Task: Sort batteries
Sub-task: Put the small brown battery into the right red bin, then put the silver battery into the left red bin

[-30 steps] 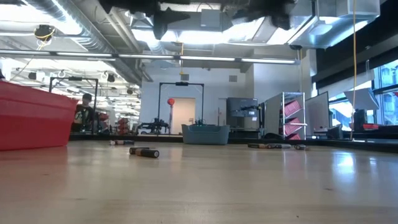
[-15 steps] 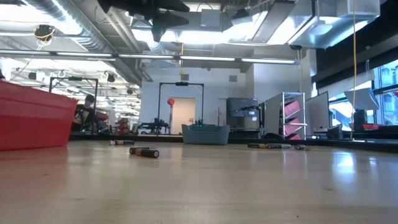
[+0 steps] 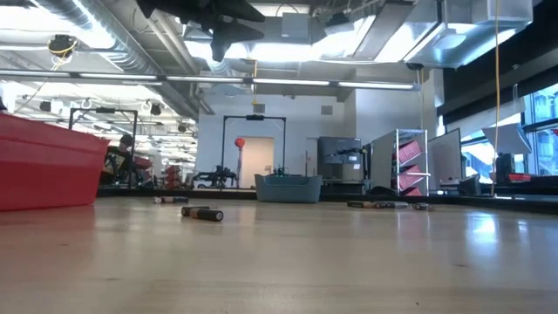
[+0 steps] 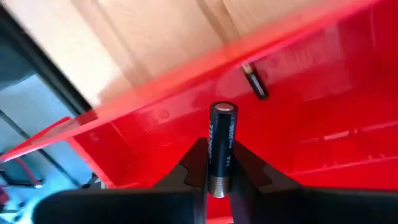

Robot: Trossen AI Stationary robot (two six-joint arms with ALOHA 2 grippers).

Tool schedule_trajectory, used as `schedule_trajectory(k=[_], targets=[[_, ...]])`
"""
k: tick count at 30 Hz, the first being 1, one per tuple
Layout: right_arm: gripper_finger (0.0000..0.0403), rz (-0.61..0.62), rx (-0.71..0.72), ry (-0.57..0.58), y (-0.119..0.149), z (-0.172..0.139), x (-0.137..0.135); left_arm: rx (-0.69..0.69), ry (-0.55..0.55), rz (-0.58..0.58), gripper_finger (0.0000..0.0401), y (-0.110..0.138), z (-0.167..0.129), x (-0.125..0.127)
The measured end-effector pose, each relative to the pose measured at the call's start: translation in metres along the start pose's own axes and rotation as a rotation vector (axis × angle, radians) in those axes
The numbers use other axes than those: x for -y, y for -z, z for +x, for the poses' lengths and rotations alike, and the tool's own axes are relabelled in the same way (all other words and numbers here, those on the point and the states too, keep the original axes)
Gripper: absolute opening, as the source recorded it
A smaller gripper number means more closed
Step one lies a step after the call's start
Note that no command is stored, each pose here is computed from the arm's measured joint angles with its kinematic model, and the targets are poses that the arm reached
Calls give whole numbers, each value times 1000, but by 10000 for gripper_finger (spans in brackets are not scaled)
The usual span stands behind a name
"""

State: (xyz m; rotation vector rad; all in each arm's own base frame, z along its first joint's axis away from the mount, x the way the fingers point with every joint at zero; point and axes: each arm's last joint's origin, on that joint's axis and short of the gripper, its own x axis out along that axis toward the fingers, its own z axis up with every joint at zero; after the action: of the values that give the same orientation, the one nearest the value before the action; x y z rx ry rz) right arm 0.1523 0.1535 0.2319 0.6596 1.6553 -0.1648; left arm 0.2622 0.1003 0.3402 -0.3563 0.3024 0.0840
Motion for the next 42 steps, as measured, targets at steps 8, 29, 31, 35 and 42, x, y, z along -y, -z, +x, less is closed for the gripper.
schedule_trajectory(k=[8, 29, 31, 35, 42], targets=[[36, 128, -54, 3, -16, 16, 17, -12, -5, -47, 143, 1, 1, -1], [142, 132, -5, -47, -10, -31, 1, -17, -6, -112, 143, 2, 1, 0], [142, 140, 48, -49, -10, -50, -2, -16, -5, -111, 143, 2, 1, 0], [142, 108, 211, -65, -14, -89, -4, -10, -3, -109, 143, 1, 1, 0], [143, 8, 718, 42, -38, -148, 2, -10, -4, -111, 143, 1, 1, 0]])
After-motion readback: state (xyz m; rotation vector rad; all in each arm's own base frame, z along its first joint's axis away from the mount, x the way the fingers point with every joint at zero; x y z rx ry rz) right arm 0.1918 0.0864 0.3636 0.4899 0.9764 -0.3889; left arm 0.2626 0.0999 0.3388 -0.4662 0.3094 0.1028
